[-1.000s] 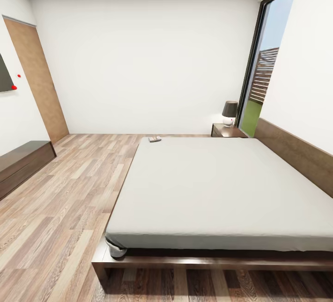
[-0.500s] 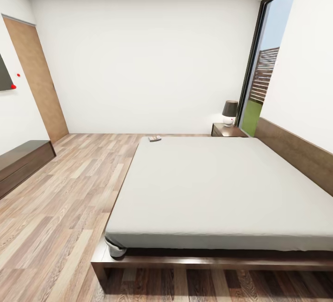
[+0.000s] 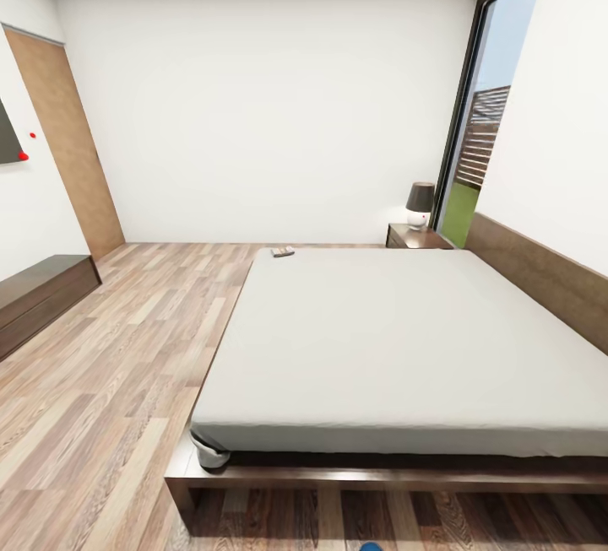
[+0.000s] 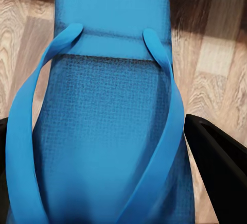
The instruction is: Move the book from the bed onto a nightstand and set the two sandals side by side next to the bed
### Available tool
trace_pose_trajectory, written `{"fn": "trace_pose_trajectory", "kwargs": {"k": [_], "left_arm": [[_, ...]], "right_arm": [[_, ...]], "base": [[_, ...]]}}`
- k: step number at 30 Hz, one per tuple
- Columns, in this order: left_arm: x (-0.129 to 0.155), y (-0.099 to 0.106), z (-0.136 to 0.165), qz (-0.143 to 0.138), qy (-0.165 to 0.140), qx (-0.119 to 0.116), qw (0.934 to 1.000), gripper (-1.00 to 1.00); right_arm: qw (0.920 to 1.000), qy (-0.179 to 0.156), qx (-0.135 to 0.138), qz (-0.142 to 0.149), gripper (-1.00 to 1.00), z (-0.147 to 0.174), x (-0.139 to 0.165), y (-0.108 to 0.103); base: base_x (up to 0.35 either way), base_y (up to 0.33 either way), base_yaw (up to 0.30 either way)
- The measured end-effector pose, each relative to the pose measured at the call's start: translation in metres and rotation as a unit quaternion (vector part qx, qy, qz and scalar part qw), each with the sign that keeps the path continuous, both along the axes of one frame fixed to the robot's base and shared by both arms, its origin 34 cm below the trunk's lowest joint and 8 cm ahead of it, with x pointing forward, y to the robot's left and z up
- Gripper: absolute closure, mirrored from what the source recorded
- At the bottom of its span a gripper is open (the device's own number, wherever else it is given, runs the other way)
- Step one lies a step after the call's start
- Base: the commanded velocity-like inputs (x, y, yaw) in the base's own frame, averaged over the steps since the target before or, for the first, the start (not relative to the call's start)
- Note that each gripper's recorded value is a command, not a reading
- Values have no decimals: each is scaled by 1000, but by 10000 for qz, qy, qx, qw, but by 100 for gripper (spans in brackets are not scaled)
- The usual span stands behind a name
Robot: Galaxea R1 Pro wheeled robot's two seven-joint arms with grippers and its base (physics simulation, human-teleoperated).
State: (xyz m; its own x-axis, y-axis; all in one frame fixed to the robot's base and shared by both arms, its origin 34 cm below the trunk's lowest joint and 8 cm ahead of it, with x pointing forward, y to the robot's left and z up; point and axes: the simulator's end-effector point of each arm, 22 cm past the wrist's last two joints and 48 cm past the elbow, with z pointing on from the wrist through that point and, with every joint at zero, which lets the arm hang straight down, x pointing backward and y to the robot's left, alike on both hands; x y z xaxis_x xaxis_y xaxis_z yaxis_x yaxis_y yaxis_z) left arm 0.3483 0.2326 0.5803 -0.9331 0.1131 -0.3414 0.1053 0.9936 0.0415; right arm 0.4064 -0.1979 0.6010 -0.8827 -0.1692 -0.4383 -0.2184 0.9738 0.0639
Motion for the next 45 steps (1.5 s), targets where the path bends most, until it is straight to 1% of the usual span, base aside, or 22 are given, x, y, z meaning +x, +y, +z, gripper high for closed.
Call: {"fn": "trace_pose_trajectory", "kwargs": {"k": [1, 4, 9, 20, 29, 45], "left_arm": [[0, 0, -1, 0, 0, 0, 10000, 100], [1, 1, -5, 0, -1, 1, 10000, 100], [1, 0, -6, -1, -6, 2, 10000, 100], [4, 1, -15, 9, -10, 6, 10000, 100], [4, 1, -18, 10, -17, 5, 10000, 100], [7, 1, -38, 10, -21, 2, 10000, 100]], "right_arm": [[10000, 7, 22, -88, 100, -1, 1, -1], [9998, 16, 45, -180, 100, -4, 2, -2], [9997, 20, 64, -229, 100, -5, 3, -2], [9997, 37, 185, -176, 100, -15, 4, 2], [9997, 40, 197, -169, 100, -17, 4, 3], [9997, 38, 200, -154, 100, -38, 5, 4]], "base": [[0, 0, 0], [0, 0, 0], [0, 0, 0], [0, 0, 0], [0, 0, 0], [0, 0, -50]]}}
